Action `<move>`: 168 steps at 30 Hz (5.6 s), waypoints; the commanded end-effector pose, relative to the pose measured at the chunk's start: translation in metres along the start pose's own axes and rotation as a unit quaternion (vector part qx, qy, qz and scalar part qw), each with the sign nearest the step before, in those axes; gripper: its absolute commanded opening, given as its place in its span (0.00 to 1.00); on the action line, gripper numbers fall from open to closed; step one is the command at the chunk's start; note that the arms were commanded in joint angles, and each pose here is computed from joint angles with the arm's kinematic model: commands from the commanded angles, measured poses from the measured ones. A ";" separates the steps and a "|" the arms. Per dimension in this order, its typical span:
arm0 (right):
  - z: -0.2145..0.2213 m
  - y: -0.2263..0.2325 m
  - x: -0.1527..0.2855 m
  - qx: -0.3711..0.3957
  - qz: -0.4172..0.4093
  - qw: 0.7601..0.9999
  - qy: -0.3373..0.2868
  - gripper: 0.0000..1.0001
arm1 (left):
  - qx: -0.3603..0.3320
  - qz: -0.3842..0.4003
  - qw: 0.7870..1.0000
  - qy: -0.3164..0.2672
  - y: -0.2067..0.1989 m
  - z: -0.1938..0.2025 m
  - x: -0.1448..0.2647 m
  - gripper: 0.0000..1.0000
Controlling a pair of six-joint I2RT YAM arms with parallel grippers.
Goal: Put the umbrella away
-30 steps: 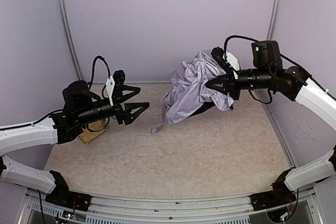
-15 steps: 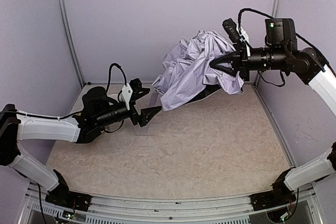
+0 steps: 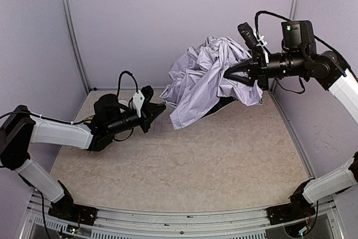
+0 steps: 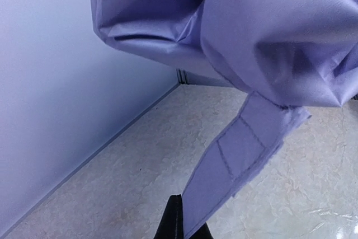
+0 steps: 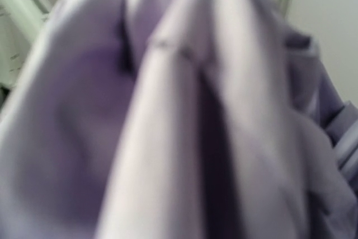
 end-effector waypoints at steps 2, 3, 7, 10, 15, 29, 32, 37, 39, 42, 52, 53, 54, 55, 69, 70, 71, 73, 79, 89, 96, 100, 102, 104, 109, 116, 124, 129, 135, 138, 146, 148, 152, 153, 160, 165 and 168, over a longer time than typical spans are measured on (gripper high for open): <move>-0.004 0.025 -0.001 0.029 -0.107 0.993 -0.027 0.00 | -0.022 0.000 0.999 0.040 0.027 0.021 -0.032 0.00; -0.001 0.030 -0.005 0.033 -0.111 0.993 -0.023 0.00 | -0.030 0.001 0.999 0.038 0.032 0.019 -0.042 0.00; 0.022 0.048 -0.029 0.073 -0.056 0.996 0.017 0.00 | -0.046 0.029 0.998 0.040 0.038 0.029 -0.072 0.00; 0.048 0.063 -0.052 0.117 -0.017 0.991 0.059 0.00 | -0.057 0.052 0.996 0.039 0.039 0.036 -0.090 0.00; 0.103 0.093 -0.097 0.169 -0.030 0.972 0.158 0.00 | -0.082 0.056 0.995 0.029 0.046 0.043 -0.110 0.00; 0.273 0.144 -0.178 0.129 -0.145 0.900 0.390 0.00 | -0.094 -0.017 0.994 0.056 0.053 0.075 -0.148 0.00; 0.292 0.150 -0.184 0.094 -0.183 0.892 0.403 0.00 | -0.078 -0.080 0.991 0.080 0.067 0.085 -0.153 0.12; 0.320 0.141 -0.185 0.026 -0.200 0.877 0.437 0.00 | -0.058 -0.194 0.971 0.127 0.096 0.094 -0.165 0.46; 0.329 0.135 -0.183 -0.003 -0.198 0.872 0.448 0.00 | -0.049 -0.231 0.961 0.144 0.108 0.090 -0.169 0.66; 0.335 0.124 -0.181 -0.052 -0.199 0.868 0.452 0.00 | -0.031 -0.245 0.959 0.136 0.116 0.069 -0.163 0.77; 0.341 0.105 -0.181 -0.221 -0.276 0.838 0.416 0.00 | 0.012 -0.182 0.983 -0.013 0.048 -0.041 -0.032 0.86; 0.342 0.103 -0.181 -0.232 -0.285 0.835 0.409 0.00 | 0.007 -0.162 0.987 -0.019 0.033 -0.047 -0.018 0.82; 0.344 0.101 -0.181 -0.243 -0.290 0.832 0.406 0.00 | -0.003 -0.135 0.991 -0.021 0.013 -0.050 -0.006 0.79; 0.346 0.098 -0.182 -0.252 -0.293 0.829 0.403 0.00 | -0.014 -0.098 0.995 -0.014 -0.007 -0.048 0.005 0.75; 0.342 0.112 -0.208 -0.280 -0.389 0.802 0.358 0.06 | -0.112 0.197 0.960 0.163 -0.144 0.048 0.052 0.90; 0.342 0.111 -0.211 -0.281 -0.391 0.802 0.353 0.06 | -0.112 0.200 0.959 0.169 -0.145 0.052 0.049 0.90; 0.346 0.110 -0.215 -0.281 -0.389 0.803 0.355 0.06 | -0.115 0.200 0.957 0.175 -0.146 0.056 0.046 0.90; 0.349 0.108 -0.222 -0.280 -0.392 0.801 0.356 0.09 | -0.117 0.194 0.956 0.186 -0.146 0.063 0.039 0.89; 0.334 0.091 -0.240 -0.257 -0.387 0.818 0.338 0.29 | -0.068 0.206 0.951 0.221 -0.141 0.079 0.027 0.70; 0.321 0.061 -0.234 -0.238 -0.333 0.856 0.315 0.31 | 0.004 0.177 0.979 0.096 -0.127 0.038 0.075 0.77; 0.321 0.060 -0.240 -0.241 -0.347 0.851 0.311 0.31 | -0.023 0.246 0.959 0.136 -0.140 0.053 0.071 0.67; 0.321 0.060 -0.241 -0.242 -0.348 0.852 0.307 0.31 | -0.042 0.242 0.949 0.196 -0.140 0.080 0.057 0.69; 0.320 0.060 -0.242 -0.241 -0.350 0.853 0.303 0.31 | -0.061 0.228 0.951 0.199 -0.133 0.085 0.050 0.70; 0.320 0.059 -0.243 -0.242 -0.352 0.853 0.300 0.31 | -0.065 0.204 0.956 0.201 -0.120 0.085 0.038 0.72; 0.319 0.059 -0.245 -0.238 -0.356 0.857 0.289 0.31 | -0.067 0.190 0.955 0.216 -0.107 0.096 0.017 0.76; 0.304 0.058 -0.243 -0.226 -0.363 0.864 0.266 0.41 | -0.040 0.180 0.954 0.238 -0.091 0.104 0.015 0.63; 0.267 0.052 -0.228 -0.204 -0.324 0.891 0.243 0.92 | 0.019 0.216 0.932 0.291 -0.094 0.116 0.018 0.20; 0.257 0.048 -0.212 -0.189 -0.270 0.910 0.252 1.00 | 0.066 0.237 0.921 0.301 -0.098 0.122 0.027 0.00; 0.235 0.021 -0.184 -0.173 -0.173 0.942 0.229 1.00 | 0.101 0.249 0.910 0.315 -0.099 0.129 0.033 0.00; 0.224 0.013 -0.173 -0.153 -0.119 0.954 0.228 1.00 | 0.121 0.248 0.908 0.316 -0.095 0.132 0.033 0.00; 0.208 0.067 -0.153 -0.035 -0.057 0.980 0.189 0.97 | 0.184 0.251 0.894 0.323 -0.082 0.140 0.026 0.00; 0.208 0.090 -0.153 0.006 -0.056 0.983 0.176 0.96 | 0.194 0.254 0.889 0.327 -0.079 0.142 0.023 0.00; 0.205 0.125 -0.169 0.034 -0.069 0.987 0.140 0.95 | 0.200 0.258 0.884 0.334 -0.079 0.144 0.021 0.00; 0.205 0.131 -0.175 0.046 -0.068 0.987 0.136 0.95 | 0.200 0.258 0.884 0.334 -0.079 0.145 0.021 0.00; 0.227 0.133 -0.204 0.054 -0.053 0.980 0.183 0.55 | 0.202 0.258 0.882 0.338 -0.078 0.146 0.023 0.00; 0.225 0.127 -0.190 0.067 -0.029 0.978 0.194 0.13 | 0.204 0.259 0.881 0.339 -0.078 0.148 0.023 0.00; 0.220 0.121 -0.182 0.060 -0.017 0.979 0.195 0.00 | 0.203 0.257 0.880 0.343 -0.078 0.149 0.024 0.00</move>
Point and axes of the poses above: each gripper's point midway between its finger pads, its own x axis back along the fingers, its own y axis along the line the jaws close on, z = x × y, the point moved 8 cm from there along x, back along the fingers
